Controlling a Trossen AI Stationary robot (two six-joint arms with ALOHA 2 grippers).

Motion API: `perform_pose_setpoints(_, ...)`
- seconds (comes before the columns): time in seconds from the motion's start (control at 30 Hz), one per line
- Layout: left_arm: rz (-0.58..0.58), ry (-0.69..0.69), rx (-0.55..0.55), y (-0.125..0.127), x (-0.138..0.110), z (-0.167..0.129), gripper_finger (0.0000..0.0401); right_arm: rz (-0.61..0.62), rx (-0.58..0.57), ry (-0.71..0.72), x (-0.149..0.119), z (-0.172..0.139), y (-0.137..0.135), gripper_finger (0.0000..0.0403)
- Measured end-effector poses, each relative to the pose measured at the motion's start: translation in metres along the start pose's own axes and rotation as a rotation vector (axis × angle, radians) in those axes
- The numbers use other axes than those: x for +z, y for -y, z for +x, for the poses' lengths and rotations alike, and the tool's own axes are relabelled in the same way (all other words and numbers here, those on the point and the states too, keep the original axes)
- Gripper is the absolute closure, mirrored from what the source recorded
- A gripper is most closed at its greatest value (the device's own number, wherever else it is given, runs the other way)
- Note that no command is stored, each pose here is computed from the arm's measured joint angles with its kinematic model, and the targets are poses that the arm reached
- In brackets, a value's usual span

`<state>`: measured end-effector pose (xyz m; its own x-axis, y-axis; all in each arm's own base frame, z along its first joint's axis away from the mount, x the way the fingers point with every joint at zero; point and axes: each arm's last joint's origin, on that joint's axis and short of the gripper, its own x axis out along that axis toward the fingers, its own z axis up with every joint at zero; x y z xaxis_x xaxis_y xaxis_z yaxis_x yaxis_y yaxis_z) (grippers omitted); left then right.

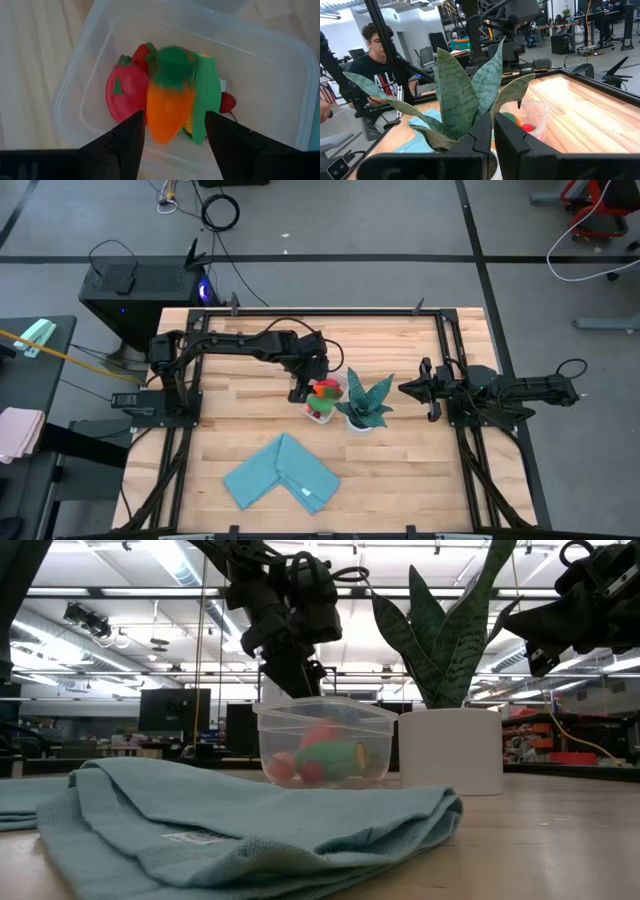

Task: Pick and placing Produce into tupperware
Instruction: Return to Home Position

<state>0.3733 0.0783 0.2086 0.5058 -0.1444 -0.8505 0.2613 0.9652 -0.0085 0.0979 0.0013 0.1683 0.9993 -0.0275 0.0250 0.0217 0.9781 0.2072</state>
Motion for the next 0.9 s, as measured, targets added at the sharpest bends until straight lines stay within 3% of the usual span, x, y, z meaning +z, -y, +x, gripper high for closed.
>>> perform_pose_setpoints(0.4, 0.023, 0.041, 0.020, -0.002, 0.005, -0.005, 0.0185, 0.000, 0.000, 0.000, 0.000, 0.000, 0.000, 0.0378)
perform_pose_setpoints(0.73, 0.016, 0.101, 0.025, -0.009, 0.015, -0.015, 0.0220, 0.000, 0.000, 0.000, 0.000, 0.000, 0.000, 0.0378)
perform_pose_setpoints(0.9, 0.008, 0.177, 0.000, -0.013, 0.020, -0.017, 0.0263, 0.000, -0.001, 0.000, 0.000, 0.000, 0.000, 0.0378)
